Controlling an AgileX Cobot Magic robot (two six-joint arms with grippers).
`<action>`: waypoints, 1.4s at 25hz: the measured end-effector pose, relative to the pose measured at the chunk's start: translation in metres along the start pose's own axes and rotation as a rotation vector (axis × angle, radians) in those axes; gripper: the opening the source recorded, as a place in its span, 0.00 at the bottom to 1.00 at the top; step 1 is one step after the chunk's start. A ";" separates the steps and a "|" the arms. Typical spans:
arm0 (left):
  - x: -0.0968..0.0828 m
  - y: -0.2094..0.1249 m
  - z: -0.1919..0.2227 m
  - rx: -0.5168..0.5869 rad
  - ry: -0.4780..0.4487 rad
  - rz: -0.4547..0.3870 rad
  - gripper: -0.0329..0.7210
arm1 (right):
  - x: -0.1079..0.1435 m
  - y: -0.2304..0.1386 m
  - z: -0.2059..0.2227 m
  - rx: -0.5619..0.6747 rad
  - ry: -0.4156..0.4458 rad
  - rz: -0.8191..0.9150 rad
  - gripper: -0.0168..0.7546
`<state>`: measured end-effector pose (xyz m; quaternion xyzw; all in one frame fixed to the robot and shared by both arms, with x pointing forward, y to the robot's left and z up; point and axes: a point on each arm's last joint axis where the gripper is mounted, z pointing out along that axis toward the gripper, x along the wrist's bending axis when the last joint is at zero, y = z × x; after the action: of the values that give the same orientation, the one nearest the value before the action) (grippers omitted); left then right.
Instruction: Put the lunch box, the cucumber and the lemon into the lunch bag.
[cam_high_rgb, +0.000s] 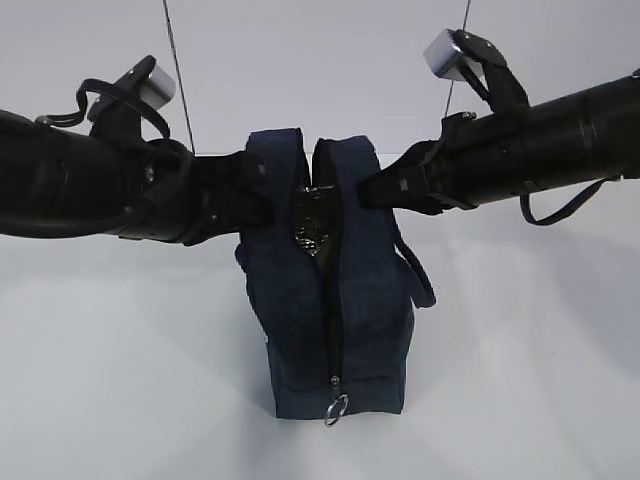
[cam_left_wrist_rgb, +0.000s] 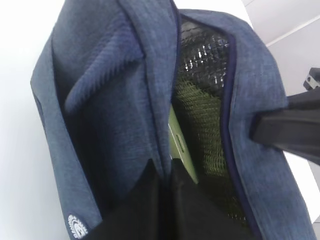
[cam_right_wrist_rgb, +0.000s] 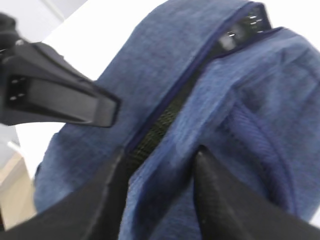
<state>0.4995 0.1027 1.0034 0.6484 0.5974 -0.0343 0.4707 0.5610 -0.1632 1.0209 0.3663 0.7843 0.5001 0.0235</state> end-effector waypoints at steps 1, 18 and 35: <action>0.000 0.000 0.000 0.001 -0.002 0.000 0.03 | 0.001 0.000 0.000 0.002 0.011 -0.005 0.12; -0.003 -0.002 0.000 0.027 -0.036 0.000 0.04 | 0.034 0.009 -0.035 0.105 0.080 -0.152 0.49; 0.006 0.005 -0.008 0.082 -0.141 0.049 0.34 | 0.080 0.000 -0.083 0.265 0.164 -0.133 0.49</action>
<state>0.5008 0.1132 1.0074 0.6776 0.5447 -0.0929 0.4853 0.4693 -0.1795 1.0888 0.2712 0.8653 0.4178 -0.0561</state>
